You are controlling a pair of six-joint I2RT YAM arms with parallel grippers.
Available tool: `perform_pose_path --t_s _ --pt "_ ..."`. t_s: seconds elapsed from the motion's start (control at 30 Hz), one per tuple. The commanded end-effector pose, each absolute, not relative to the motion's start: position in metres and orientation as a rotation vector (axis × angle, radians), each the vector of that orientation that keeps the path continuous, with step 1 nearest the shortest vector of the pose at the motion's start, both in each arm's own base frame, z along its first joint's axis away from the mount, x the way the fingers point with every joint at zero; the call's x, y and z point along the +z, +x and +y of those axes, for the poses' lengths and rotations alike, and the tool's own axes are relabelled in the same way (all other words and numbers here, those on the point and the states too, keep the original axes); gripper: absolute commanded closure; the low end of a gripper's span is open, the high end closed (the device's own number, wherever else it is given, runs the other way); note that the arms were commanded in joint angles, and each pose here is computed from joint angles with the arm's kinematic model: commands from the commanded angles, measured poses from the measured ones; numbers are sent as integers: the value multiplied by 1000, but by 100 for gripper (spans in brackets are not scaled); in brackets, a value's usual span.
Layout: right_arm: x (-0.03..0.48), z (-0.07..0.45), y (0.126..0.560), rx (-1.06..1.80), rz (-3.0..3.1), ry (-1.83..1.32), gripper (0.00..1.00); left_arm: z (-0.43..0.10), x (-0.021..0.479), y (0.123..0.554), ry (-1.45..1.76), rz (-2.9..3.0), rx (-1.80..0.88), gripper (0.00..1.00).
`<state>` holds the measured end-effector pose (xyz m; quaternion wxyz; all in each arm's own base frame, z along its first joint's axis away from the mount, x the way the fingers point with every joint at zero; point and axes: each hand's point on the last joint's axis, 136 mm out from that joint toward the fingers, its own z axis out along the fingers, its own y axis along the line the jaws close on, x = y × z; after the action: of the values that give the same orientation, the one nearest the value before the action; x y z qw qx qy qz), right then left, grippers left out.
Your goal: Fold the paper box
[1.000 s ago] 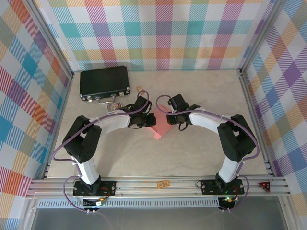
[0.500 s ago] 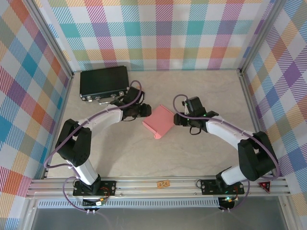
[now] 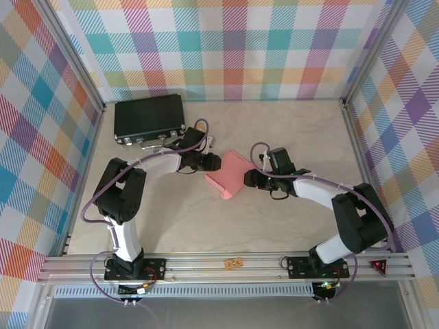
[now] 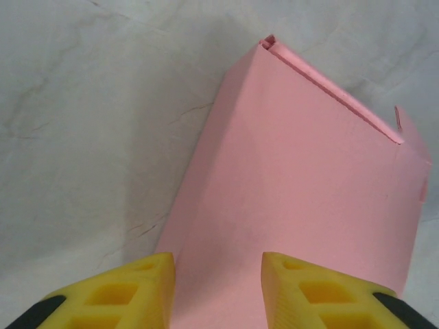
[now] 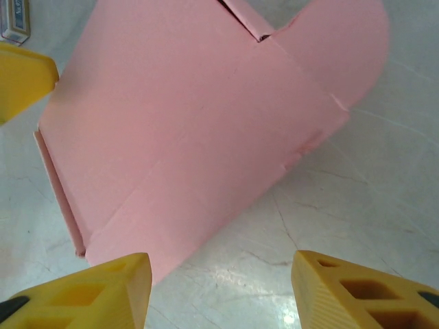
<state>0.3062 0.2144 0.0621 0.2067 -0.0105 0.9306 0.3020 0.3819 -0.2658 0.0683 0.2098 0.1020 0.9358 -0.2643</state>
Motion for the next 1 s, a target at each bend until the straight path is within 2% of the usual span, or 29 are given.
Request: perform_pose_path --t_s 0.0,0.4,0.63,0.97 --pt "64 223 318 926 2563 -8 44 -268 69 364 206 2617 -844 68" --pt "65 219 341 1001 2557 -12 43 -266 73 315 16 2609 -911 70" --pt "72 222 329 1171 2519 -29 42 -260 73 323 45 2587 -837 63" --pt "68 229 312 1299 2511 -24 42 -275 65 339 111 2587 -861 63"
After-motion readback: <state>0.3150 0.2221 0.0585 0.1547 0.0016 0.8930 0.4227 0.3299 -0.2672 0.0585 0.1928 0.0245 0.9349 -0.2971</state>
